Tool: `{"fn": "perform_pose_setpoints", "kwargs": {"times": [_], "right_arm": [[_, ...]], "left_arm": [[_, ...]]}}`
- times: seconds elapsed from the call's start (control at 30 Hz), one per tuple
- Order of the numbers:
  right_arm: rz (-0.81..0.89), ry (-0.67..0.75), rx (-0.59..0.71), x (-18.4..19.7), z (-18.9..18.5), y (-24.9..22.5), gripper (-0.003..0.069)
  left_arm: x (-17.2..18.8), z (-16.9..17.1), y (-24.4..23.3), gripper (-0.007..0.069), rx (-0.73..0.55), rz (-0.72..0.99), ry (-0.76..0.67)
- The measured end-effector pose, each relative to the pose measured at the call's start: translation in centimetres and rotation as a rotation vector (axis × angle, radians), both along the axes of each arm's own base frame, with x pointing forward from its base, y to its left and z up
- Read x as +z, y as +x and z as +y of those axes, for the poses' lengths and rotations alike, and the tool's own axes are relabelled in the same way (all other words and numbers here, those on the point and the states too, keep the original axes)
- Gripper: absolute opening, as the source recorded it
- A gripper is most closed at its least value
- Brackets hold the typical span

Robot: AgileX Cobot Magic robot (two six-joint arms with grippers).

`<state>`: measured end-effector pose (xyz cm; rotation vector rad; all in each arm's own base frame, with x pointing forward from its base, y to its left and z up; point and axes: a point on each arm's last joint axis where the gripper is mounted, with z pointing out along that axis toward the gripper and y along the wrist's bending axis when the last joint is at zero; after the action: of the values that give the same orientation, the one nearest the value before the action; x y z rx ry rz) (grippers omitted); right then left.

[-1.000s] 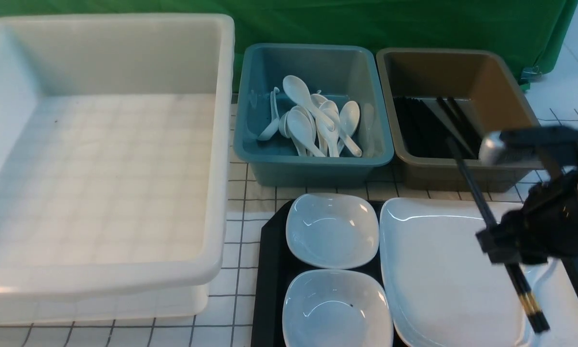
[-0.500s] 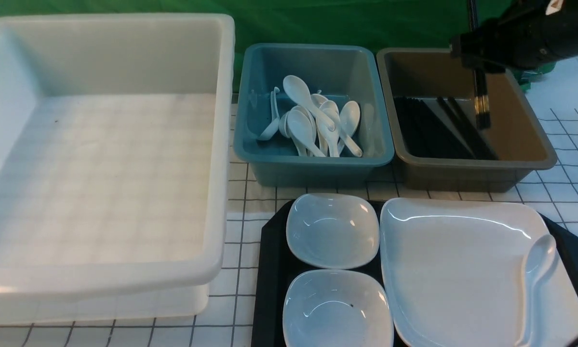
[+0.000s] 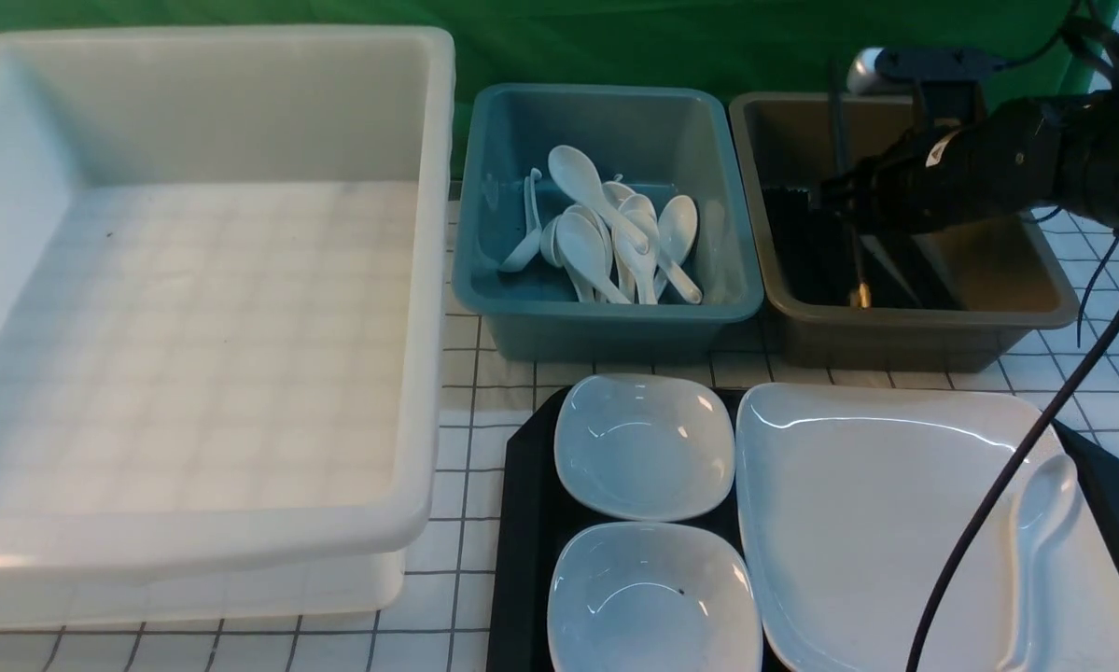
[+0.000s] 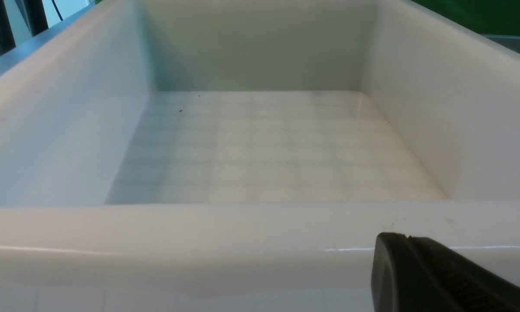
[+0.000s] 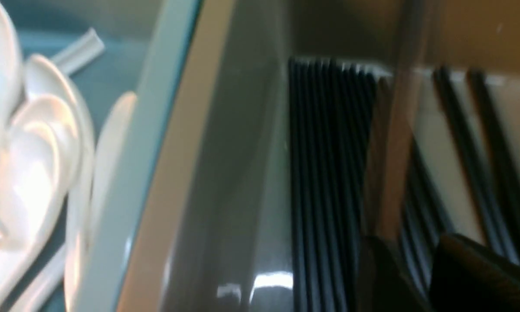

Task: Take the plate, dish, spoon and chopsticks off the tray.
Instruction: Use the right arm to put the chopsticks into the small storage box on the right, then use the right arm to grab a soup spoon from the plate

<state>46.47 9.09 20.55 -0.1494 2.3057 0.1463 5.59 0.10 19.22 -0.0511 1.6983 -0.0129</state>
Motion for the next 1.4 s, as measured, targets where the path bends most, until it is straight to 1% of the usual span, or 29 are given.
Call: {"fn": "perform_pose_setpoints", "kwargs": {"times": [0.03,0.07,0.13,0.17,0.2,0.23,0.3,0.33,0.37,0.4,0.43,0.47,0.53,0.57,0.6,0.63,0.67,0.8,0.87,0.97,1.1,1.13,1.23,1.33,1.4], "right_arm": [[0.003,0.0,-0.005,0.0,0.0,0.0,0.0221],[0.039,0.006,-0.015,-0.2,0.0,-0.2,0.0253],[0.058,0.004,-0.017,-0.1,-0.1,-0.4,0.0271],[0.095,-0.001,-0.017,0.1,-0.1,-0.8,0.0285],[0.108,-0.004,-0.017,0.1,-0.1,-0.9,0.0288],[0.15,-0.017,-0.009,1.3,-0.3,-1.7,0.0293],[0.177,-0.04,0.012,2.4,-0.4,-2.6,0.0286],[0.19,-0.077,0.053,5.2,-0.7,-4.1,0.0246],[0.206,-0.089,0.066,6.0,-0.8,-4.8,0.0234],[0.202,-0.106,0.087,8.0,-1.0,-6.0,0.0188],[0.218,-0.118,0.101,9.2,-1.2,-7.0,0.0167],[0.227,-0.124,0.108,10.7,-1.5,-8.2,0.0122],[0.248,-0.131,0.117,13.3,-1.9,-10.6,0.0057],[0.252,-0.133,0.118,13.5,-2.0,-10.9,0.005],[0.29,-0.139,0.124,14.5,-2.3,-12.7,0.0022],[0.344,-0.143,0.123,15.0,-2.7,-14.7,0.0012],[0.361,-0.141,0.118,15.0,-2.9,-15.6,0.0009],[0.419,-0.111,0.067,13.6,-3.6,-19.4,0.0008],[0.42,-0.066,0.003,11.3,-4.1,-21.9,0.0013],[0.434,-0.02,-0.068,7.2,-4.4,-23.6,0.0048],[0.47,0.018,-0.139,2.6,-4.7,-24.8,0.0158],[0.496,0.016,-0.15,1.4,-4.7,-24.9,0.0204],[0.552,0.006,-0.162,-0.6,-4.7,-24.6,0.0302],[0.565,0.003,-0.166,-2.0,-4.5,-23.7,0.0356],[0.58,-0.001,-0.168,-3.2,-4.4,-23.1,0.0366]], "left_arm": [[0.0,0.0,0.0,0.0022,0.0,0.0,0.0],[0.0,0.0,0.0,0.0022,0.0,0.0,0.0],[0.0,0.0,0.0,0.0022,0.0,0.0,0.0],[0.0,0.0,0.0,0.0022,0.0,0.0,0.0],[0.0,0.0,0.0,0.0022,0.0,0.0,0.0],[0.0,0.0,0.0,0.0022,0.0,0.0,0.0],[0.0,0.0,0.0,0.0022,0.0,0.0,0.0],[0.0,0.0,0.0,0.0022,0.0,0.0,0.0],[0.0,0.0,0.0,0.0022,0.0,0.0,0.0],[0.0,0.0,0.0,0.0022,0.0,0.0,0.0],[0.0,0.0,0.0,0.0022,0.0,0.0,0.0],[0.0,0.0,0.0,0.0022,0.0,0.0,0.0],[0.0,0.0,0.0,0.0022,0.0,0.0,0.0],[0.0,0.0,0.0,0.0022,0.0,0.0,0.0],[0.0,0.0,0.0,0.0022,0.0,0.0,0.0],[0.0,0.0,0.0,0.0022,0.0,0.0,0.0],[0.0,0.0,0.0,0.0022,0.0,0.0,0.0],[0.0,0.0,0.0,0.0022,0.0,0.0,0.0],[0.0,0.0,0.0,0.0022,0.0,0.0,0.0],[0.0,0.0,0.0,0.0022,0.0,0.0,0.0],[0.0,0.0,0.0,0.0022,0.0,0.0,0.0],[0.0,0.0,0.0,0.0022,0.0,0.0,0.0],[0.0,0.0,0.0,0.0022,0.0,0.0,0.0],[0.0,0.0,0.0,0.0022,0.0,0.0,0.0],[0.0,0.0,0.0,0.0022,0.0,0.0,0.0]]}}
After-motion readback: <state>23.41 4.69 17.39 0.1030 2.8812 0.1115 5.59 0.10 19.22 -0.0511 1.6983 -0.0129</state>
